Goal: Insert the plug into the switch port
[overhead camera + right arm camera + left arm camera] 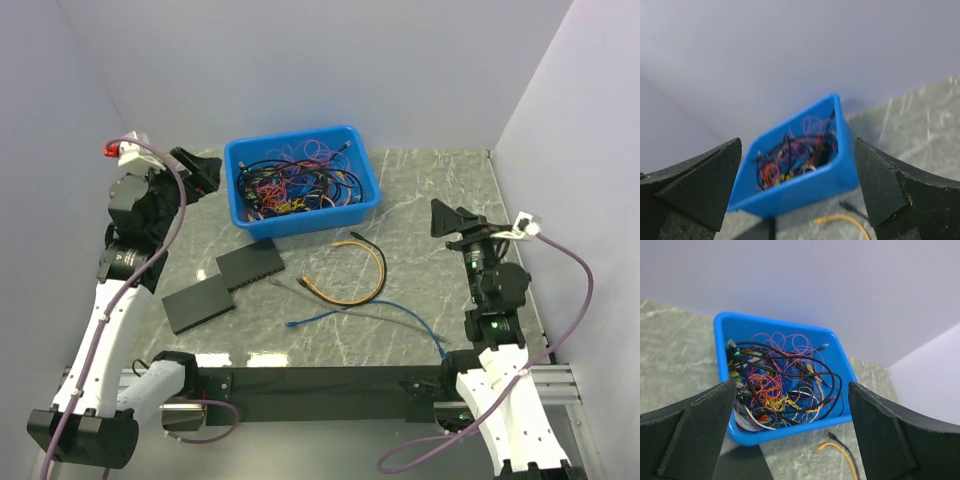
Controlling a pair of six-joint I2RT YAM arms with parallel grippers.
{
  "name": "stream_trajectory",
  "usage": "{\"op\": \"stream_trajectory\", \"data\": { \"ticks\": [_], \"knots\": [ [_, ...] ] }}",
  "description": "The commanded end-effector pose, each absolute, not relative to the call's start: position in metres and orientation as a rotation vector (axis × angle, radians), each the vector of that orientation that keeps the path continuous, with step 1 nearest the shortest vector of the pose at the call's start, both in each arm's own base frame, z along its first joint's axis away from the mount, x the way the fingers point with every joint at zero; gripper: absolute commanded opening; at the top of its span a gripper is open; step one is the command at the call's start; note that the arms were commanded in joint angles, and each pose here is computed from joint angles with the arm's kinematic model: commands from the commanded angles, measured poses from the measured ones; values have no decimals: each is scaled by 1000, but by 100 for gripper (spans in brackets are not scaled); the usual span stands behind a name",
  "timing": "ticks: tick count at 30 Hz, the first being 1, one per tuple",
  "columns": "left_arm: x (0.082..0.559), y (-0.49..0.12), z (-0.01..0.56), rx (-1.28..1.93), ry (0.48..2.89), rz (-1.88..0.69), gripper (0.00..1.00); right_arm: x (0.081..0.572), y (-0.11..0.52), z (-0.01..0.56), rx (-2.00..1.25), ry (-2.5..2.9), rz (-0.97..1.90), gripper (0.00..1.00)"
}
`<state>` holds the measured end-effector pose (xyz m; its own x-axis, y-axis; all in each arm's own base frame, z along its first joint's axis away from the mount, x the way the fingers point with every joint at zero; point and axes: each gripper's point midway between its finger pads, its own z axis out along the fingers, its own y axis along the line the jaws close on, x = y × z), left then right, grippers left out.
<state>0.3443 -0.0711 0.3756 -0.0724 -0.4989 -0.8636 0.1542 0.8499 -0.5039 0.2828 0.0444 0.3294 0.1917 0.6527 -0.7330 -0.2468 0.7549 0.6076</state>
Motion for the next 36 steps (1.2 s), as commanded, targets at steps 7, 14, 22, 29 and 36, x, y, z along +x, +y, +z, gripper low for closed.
{"op": "stream_trajectory", "data": {
  "ticks": [7,14,22,29,36],
  "knots": [
    [349,-100,338,-372,1691,-827,99,258,91,375,158,1345,814,100],
    [318,-132,298,-270,1600,-1158,99,267,118,378,118,1466,952,100],
    [330,-89,284,-400,1685,-787,99,247,156,360,-61,1589,730,97],
    [297,-51,263,-550,1726,-564,99,224,200,281,-203,1800,597,93],
    [288,-26,243,-675,1709,-441,98,189,267,224,-404,1907,602,93]
  ]
}}
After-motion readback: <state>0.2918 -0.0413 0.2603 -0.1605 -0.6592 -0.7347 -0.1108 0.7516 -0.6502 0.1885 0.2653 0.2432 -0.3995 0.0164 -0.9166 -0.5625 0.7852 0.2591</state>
